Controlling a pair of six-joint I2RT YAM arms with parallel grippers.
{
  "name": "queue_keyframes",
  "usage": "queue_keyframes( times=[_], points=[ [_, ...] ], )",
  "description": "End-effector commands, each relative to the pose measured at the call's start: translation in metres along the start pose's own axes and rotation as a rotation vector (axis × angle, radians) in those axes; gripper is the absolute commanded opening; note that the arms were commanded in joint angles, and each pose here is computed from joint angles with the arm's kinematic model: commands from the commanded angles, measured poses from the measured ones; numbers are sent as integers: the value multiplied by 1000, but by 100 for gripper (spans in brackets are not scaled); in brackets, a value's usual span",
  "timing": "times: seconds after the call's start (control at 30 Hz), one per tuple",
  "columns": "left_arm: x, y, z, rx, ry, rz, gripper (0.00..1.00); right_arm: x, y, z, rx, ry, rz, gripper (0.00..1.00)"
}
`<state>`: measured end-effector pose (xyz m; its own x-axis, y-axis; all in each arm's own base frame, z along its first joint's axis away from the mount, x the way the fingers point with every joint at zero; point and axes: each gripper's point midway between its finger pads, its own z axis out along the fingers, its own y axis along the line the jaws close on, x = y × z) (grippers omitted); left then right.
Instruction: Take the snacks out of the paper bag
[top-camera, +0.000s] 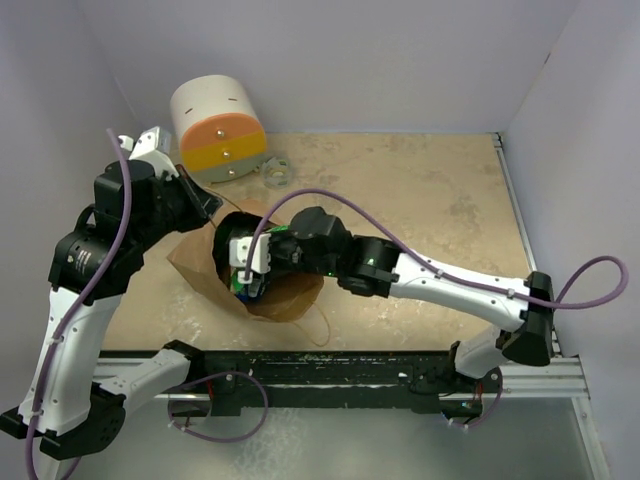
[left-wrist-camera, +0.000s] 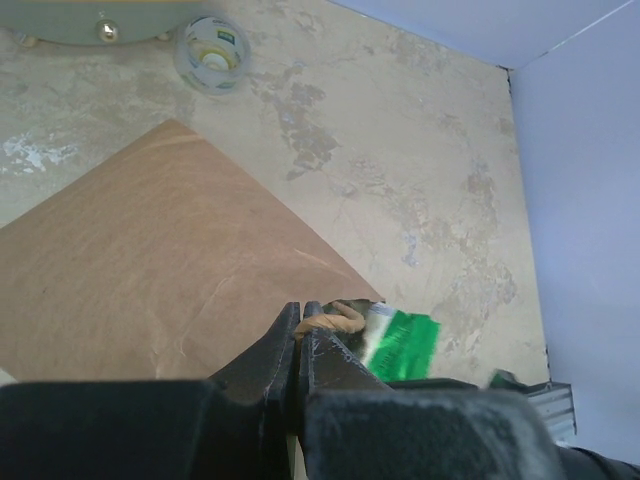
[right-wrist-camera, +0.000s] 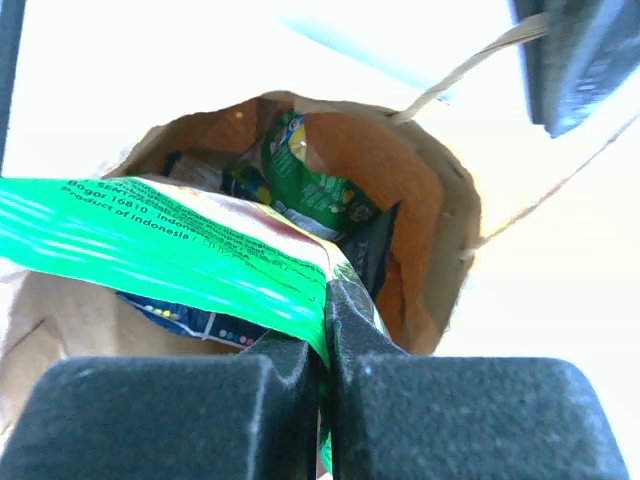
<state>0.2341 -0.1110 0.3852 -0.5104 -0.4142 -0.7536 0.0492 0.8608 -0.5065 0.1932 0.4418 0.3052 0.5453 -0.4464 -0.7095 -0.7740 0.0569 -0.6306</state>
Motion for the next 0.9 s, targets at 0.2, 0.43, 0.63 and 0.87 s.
queue_keyframes(
  times=[0.2, 0.43, 0.63, 0.87],
  points=[
    [-31, -2, 6, -37, -96, 36, 0, -71, -47, -134, 62, -80, 300, 0],
    [-30, 0, 11, -52, -88, 42, 0, -92, -133, -239, 502, -175, 742, 0],
    [-25, 2, 11, -56, -65, 51, 0, -64, -167, -286, 828, -138, 916, 0],
    [-19, 4, 3, -59, -41, 45, 0, -10, -189, -315, 1201, 118, 823, 0]
  ],
)
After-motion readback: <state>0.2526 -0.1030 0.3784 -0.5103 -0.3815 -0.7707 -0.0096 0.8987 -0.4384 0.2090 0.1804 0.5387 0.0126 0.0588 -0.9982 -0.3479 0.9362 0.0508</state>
